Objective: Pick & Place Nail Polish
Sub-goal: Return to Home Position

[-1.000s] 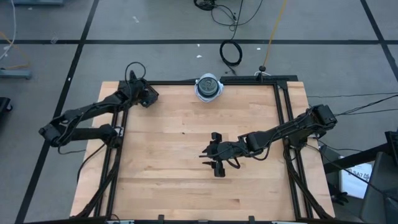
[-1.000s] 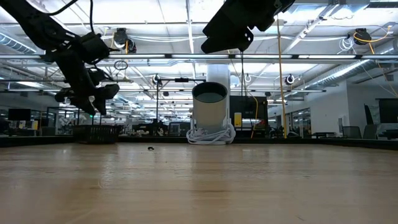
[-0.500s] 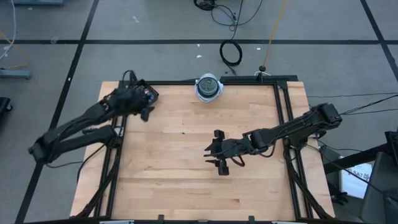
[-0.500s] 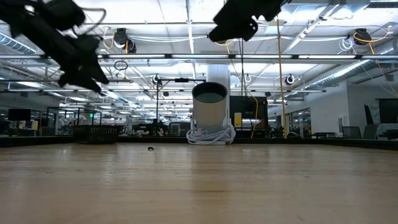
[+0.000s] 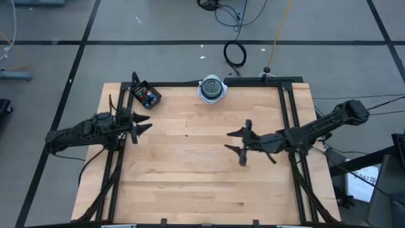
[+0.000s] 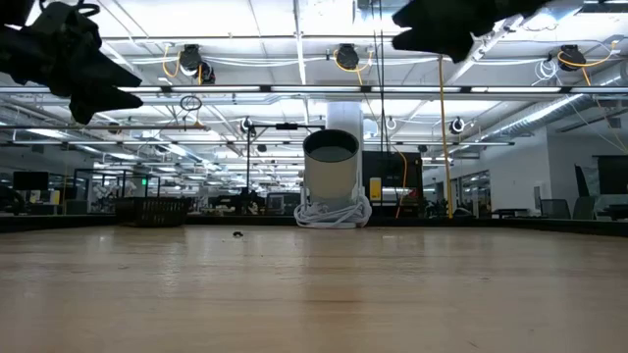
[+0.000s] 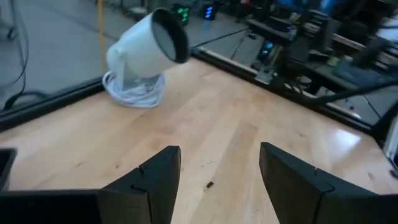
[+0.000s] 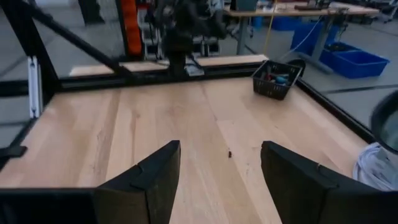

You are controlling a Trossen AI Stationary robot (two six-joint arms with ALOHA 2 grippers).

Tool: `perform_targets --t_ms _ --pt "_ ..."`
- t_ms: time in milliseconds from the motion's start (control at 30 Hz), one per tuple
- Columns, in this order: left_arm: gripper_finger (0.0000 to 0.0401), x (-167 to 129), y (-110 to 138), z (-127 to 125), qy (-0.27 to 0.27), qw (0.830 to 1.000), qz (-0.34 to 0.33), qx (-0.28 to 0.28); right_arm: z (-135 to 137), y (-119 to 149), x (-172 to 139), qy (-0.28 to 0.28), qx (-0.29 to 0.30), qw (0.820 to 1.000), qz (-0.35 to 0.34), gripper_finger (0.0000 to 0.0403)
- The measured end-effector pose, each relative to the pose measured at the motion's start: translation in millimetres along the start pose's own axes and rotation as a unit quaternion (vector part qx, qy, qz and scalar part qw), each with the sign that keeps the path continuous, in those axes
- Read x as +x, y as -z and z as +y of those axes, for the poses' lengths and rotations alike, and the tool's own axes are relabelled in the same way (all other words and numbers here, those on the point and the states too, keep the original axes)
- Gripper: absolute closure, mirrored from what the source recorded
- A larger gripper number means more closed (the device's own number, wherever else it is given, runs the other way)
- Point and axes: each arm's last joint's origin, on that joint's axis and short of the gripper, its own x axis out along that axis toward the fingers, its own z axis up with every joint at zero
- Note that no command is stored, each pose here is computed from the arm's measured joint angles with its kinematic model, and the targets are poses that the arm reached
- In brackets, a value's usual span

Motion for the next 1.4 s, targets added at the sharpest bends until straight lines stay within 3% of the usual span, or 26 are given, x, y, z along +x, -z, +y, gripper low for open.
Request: perform_targets --t_ms 333,600,867,1200,1400 --pt "0.0185 7.8 20.4 -15.2 0.084 0.991 -0.041 0.098 -23.1 20.4 -45.5 -0.018 0.035 0.996 -0.076 0.0193" --pt "0.0187 16.0 42.8 -18.2 0.084 0.989 -0.045 0.113 -25.3 32.6 -65.2 -0.012 0.022 0.993 -0.12 0.0193" --pt "0.0187 16.5 42.9 -20.0 0.09 0.986 -0.061 0.126 -27.0 47.4 -78.9 -0.035 -0.017 0.99 -0.139 0.0193" --pt "0.0187 16.4 42.7 -19.4 0.081 0.986 -0.065 0.132 -45.9 79.2 -102.5 -0.064 0.012 0.981 -0.185 0.0193" --pt "0.0187 16.5 42.6 -19.3 0.079 0.986 -0.065 0.134 -47.1 100.8 -107.5 -0.185 -0.04 0.963 -0.192 0.0193"
